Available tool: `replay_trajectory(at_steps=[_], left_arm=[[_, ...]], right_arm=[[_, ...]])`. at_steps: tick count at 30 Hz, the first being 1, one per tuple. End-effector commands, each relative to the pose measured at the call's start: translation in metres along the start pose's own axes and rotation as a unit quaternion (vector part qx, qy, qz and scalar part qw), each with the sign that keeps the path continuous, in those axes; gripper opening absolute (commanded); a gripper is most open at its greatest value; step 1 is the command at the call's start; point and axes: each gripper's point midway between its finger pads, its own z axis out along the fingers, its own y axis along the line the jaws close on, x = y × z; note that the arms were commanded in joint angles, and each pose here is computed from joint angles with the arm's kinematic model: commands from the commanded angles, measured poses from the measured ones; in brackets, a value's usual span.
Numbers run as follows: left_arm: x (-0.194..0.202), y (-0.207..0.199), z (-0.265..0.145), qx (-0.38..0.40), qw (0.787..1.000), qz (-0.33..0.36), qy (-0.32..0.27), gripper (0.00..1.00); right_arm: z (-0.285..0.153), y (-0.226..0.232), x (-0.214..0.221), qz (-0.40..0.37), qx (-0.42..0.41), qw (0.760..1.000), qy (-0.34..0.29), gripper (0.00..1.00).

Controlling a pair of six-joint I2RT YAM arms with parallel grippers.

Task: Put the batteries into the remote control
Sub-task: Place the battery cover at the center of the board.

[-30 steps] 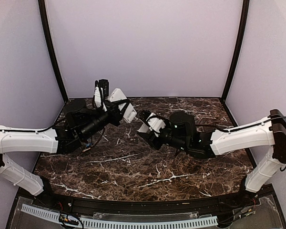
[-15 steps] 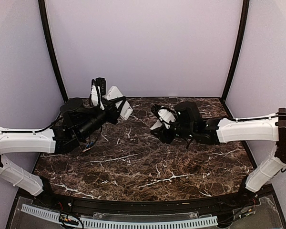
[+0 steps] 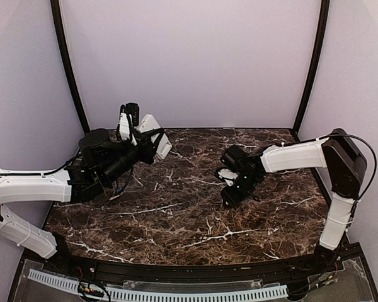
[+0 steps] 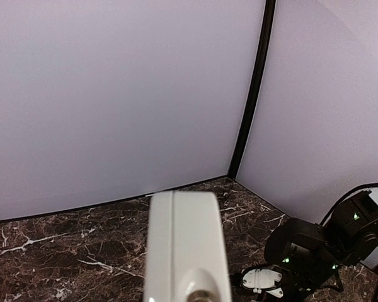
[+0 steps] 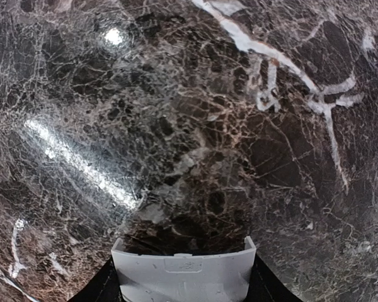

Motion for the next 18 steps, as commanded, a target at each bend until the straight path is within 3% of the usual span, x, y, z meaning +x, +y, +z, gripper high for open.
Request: replay_trajectory(at_steps=[1, 13, 18], left_arm=[[-0.011, 0.0, -0.007, 0.002, 1.0, 0.001, -0.012, 0.0], [-0.017, 0.0, -0.008, 0.002, 1.0, 0.014, -0.017, 0.0], [-0.011, -0.002, -0.008, 0.008, 1.0, 0.007, -0.008, 0.0]], right_arm=[[0.002, -0.003, 0.017, 0.026, 0.0, 0.998, 0.053, 0.52], [0.012, 0.0, 0.024, 0.022, -0.007, 0.996, 0.08, 0.73], [-0.017, 0.007, -0.006, 0.0, -0.016, 1.0, 0.015, 0.74]])
